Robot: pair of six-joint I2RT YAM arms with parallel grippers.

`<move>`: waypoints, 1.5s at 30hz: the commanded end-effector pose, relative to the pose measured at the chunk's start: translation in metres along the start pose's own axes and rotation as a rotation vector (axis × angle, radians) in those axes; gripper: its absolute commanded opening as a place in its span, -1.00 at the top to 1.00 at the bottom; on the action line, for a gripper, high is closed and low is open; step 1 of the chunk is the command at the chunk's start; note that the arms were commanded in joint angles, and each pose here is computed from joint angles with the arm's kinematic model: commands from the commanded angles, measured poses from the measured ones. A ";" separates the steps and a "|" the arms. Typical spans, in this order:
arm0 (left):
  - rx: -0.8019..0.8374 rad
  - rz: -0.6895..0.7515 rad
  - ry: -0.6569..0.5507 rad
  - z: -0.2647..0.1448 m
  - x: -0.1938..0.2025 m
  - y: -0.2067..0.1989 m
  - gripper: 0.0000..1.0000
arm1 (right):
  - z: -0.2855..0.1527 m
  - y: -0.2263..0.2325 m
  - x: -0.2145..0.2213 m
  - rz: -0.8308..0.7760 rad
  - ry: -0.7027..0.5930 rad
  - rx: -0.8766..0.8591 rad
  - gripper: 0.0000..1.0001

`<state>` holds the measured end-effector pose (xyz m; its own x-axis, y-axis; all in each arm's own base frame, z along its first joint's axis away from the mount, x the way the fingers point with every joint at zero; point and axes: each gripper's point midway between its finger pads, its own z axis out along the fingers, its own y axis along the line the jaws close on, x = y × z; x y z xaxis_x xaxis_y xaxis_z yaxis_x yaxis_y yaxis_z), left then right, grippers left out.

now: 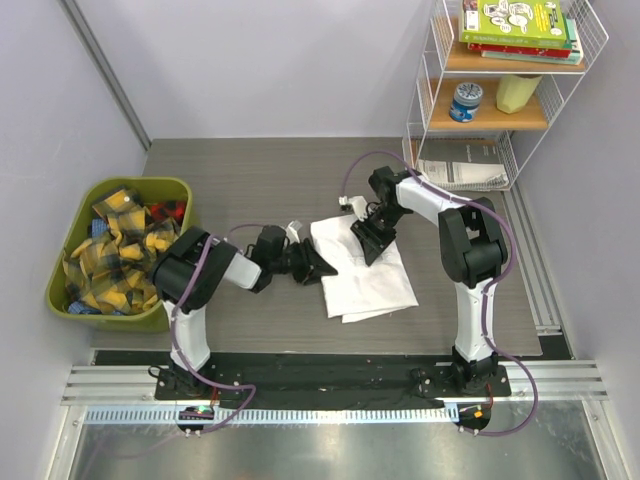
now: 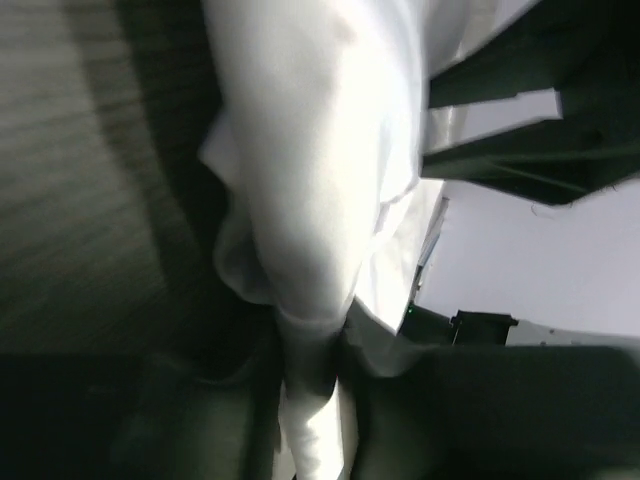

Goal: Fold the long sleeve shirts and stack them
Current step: Fold the shirt

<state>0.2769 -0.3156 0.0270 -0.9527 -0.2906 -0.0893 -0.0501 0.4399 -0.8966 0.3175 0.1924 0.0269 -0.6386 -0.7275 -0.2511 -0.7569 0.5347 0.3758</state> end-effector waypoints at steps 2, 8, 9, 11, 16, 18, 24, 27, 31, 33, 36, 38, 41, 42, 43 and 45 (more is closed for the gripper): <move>-0.256 -0.016 0.094 0.003 -0.007 0.051 0.90 | 0.001 0.008 -0.012 0.038 -0.049 -0.046 0.09; -0.550 0.043 0.325 -0.054 -0.021 0.074 1.00 | -0.036 0.020 -0.028 0.185 -0.149 -0.105 -0.03; -0.608 0.127 0.340 -0.066 -0.031 0.082 1.00 | -0.043 0.018 -0.026 0.205 -0.160 -0.106 -0.06; -0.660 0.184 0.388 -0.085 -0.040 0.070 1.00 | -0.057 0.019 -0.024 0.207 -0.191 -0.093 -0.08; -0.879 0.462 0.322 -0.132 -0.102 0.044 1.00 | -0.079 0.017 -0.010 0.224 -0.237 -0.063 -0.11; -0.938 0.528 0.347 -0.147 -0.112 0.034 1.00 | -0.087 0.021 -0.007 0.221 -0.263 -0.068 -0.11; -1.235 0.869 0.206 -0.203 -0.214 -0.040 1.00 | -0.096 0.029 0.007 0.229 -0.297 -0.085 -0.11; -1.397 1.030 0.159 -0.226 -0.236 -0.079 1.00 | -0.100 0.033 0.011 0.224 -0.313 -0.084 -0.11; -1.545 1.262 0.135 -0.220 -0.229 -0.106 1.00 | -0.103 0.037 0.014 0.233 -0.335 -0.106 -0.11; -1.586 1.355 0.172 -0.197 -0.211 -0.093 1.00 | -0.104 0.035 0.015 0.241 -0.344 -0.115 -0.11; -1.572 1.400 0.252 -0.159 -0.182 -0.060 1.00 | -0.099 0.035 0.020 0.264 -0.347 -0.141 -0.11; -1.545 1.425 0.320 -0.125 -0.160 -0.038 1.00 | -0.094 0.035 0.023 0.286 -0.350 -0.157 -0.11; -1.468 1.375 0.396 -0.077 -0.133 -0.013 1.00 | -0.084 0.035 0.031 0.318 -0.336 -0.182 -0.11; -1.437 1.333 0.415 -0.062 -0.123 -0.004 1.00 | -0.082 0.036 0.033 0.322 -0.329 -0.188 -0.11; -1.441 1.316 0.499 -0.052 -0.108 0.012 1.00 | -0.079 0.036 0.037 0.337 -0.320 -0.192 -0.11; -1.357 1.268 0.501 -0.030 -0.094 0.007 0.98 | -0.077 0.038 0.041 0.346 -0.316 -0.199 -0.10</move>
<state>0.3663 -0.2221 0.0519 -0.5210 0.8449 0.1214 0.7277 0.3653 0.5805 0.2749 0.1463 0.0907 -0.8852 -0.3618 -0.2926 -0.4634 0.6292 0.6239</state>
